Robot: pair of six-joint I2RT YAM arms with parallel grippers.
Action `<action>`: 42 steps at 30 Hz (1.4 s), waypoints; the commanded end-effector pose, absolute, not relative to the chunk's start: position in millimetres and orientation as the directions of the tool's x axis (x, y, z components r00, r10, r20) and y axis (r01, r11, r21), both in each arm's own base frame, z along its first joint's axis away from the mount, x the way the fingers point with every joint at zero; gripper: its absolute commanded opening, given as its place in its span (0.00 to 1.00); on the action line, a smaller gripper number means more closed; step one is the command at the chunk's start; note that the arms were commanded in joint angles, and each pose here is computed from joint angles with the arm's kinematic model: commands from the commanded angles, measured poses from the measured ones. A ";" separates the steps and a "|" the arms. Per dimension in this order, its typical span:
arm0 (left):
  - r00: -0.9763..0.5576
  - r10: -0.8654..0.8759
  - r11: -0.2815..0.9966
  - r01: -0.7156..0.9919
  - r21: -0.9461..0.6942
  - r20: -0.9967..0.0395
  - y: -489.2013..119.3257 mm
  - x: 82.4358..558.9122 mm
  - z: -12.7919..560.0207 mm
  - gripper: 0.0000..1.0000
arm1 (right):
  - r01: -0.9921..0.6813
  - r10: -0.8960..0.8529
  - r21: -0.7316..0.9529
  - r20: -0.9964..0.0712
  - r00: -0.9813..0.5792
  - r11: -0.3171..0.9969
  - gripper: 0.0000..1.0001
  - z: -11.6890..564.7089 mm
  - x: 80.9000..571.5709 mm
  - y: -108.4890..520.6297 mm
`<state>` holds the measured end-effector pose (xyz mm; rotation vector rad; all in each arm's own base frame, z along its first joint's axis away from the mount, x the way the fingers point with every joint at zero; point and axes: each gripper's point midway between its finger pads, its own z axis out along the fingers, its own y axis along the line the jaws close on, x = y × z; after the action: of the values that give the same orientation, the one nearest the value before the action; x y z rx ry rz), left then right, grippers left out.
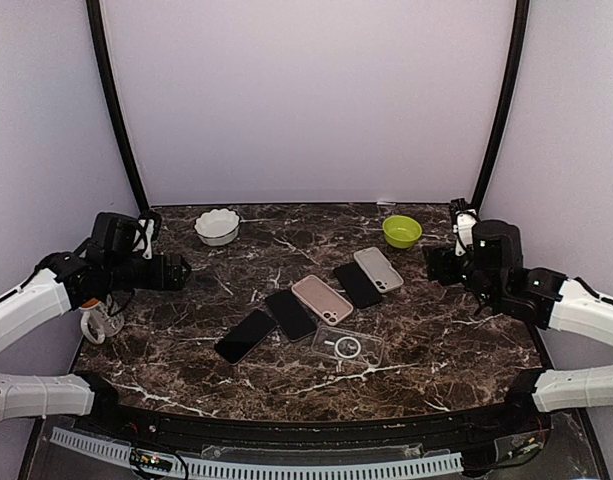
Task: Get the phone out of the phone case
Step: Reset both arms
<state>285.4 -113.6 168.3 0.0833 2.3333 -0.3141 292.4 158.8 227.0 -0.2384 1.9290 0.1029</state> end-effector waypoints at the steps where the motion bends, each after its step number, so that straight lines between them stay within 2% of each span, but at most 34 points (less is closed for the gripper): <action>1: -0.504 0.070 0.998 0.035 0.061 -0.861 -66.3 307.3 195.4 0.99 | -0.061 -0.084 -0.072 -0.972 -0.219 0.996 0.80 246.5 308.3 110.5; 2: -0.481 0.114 0.992 0.006 0.127 -0.869 -55.2 305.8 189.9 0.99 | -0.036 -0.077 -0.071 -0.975 -0.207 0.997 0.79 246.5 310.1 100.6; 3: -0.403 0.112 0.992 -0.012 0.127 -0.909 -54.5 313.4 203.2 0.99 | -0.015 -0.077 -0.075 -0.978 -0.192 0.997 0.79 246.4 311.3 92.5; 6: -0.294 0.246 0.968 0.019 0.252 -0.924 -52.4 313.7 195.3 0.99 | 0.070 -0.055 -0.066 -0.987 -0.148 0.995 0.79 243.2 314.8 67.9; 7: -0.215 0.247 0.968 0.011 0.250 -0.945 -54.8 318.2 208.9 0.99 | 0.092 -0.053 -0.067 -0.988 -0.145 0.993 0.80 240.2 316.3 61.1; 10: -0.206 0.330 0.941 -0.002 0.338 -0.921 -48.1 324.5 194.0 0.99 | 0.149 -0.063 -0.086 -0.986 -0.154 0.985 0.82 228.4 321.4 44.5; 15: -0.204 0.265 0.959 -0.041 0.279 -0.942 -36.4 344.0 178.1 0.99 | 0.179 -0.067 -0.099 -0.982 -0.175 0.979 0.93 204.0 330.7 25.1; 19: -0.214 0.228 0.968 -0.059 0.245 -0.950 -24.3 356.4 151.7 0.99 | 0.209 -0.071 -0.107 -0.983 -0.172 0.972 0.97 187.5 336.7 11.3; 21: -0.158 0.198 0.978 -0.040 0.207 -0.967 -23.2 365.9 147.4 0.99 | 0.215 -0.090 -0.117 -0.988 -0.128 0.970 0.98 178.7 338.8 2.9; 25: -0.132 0.218 0.976 0.004 0.219 -0.967 -27.6 376.5 141.3 0.98 | 0.233 -0.046 -0.063 -0.996 -0.076 0.970 0.99 168.8 337.8 -10.8; 26: -0.097 0.212 0.977 -0.007 0.213 -0.973 -25.8 378.7 148.0 0.99 | 0.241 -0.038 -0.051 -0.997 -0.060 0.969 0.99 167.8 337.7 -15.0; 29: -0.117 0.146 0.987 -0.044 0.152 -0.982 -8.0 382.9 136.6 0.99 | 0.252 -0.008 -0.014 -1.000 -0.026 0.968 0.99 165.2 341.6 -21.9; 31: -0.127 0.120 0.992 -0.031 0.124 -0.985 -3.8 380.1 126.8 0.98 | 0.221 -0.007 -0.009 -1.000 -0.009 0.975 0.99 168.8 347.6 -17.5; 32: -0.074 0.123 0.992 -0.031 0.126 -0.990 -3.9 380.7 135.9 0.99 | 0.198 -0.015 -0.014 -1.000 0.007 0.980 0.99 171.2 350.6 -14.0; 34: -0.116 0.124 0.992 -0.009 0.126 -0.985 -6.1 379.2 125.3 0.98 | 0.176 -0.050 -0.052 -0.999 -0.016 0.983 0.99 166.1 359.4 -9.5; 36: -0.087 0.131 0.991 -0.001 0.132 -0.988 -7.9 380.0 130.0 0.97 | 0.171 -0.061 -0.060 -0.998 0.000 0.984 0.99 161.5 362.5 -9.8; 39: -0.105 0.126 0.992 -0.002 0.127 -0.986 -7.5 379.5 128.0 0.98 | 0.137 -0.008 -0.011 -1.000 -0.024 0.990 0.99 148.6 368.4 -17.2; 40: -0.109 0.121 0.992 -0.028 0.125 -0.987 -3.1 380.8 127.0 0.98 | 0.130 -0.004 -0.004 -1.000 -0.006 0.992 0.99 149.7 372.1 -17.0; 42: -0.110 0.099 0.989 -0.098 0.109 -0.989 8.5 382.7 129.4 0.98 | 0.128 0.025 0.014 -0.996 -0.084 0.992 0.98 138.2 381.1 -23.4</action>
<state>379.6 -4.2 115.2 0.0871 1.7230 0.1343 362.3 -22.3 116.4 0.1097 1.7139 -0.1831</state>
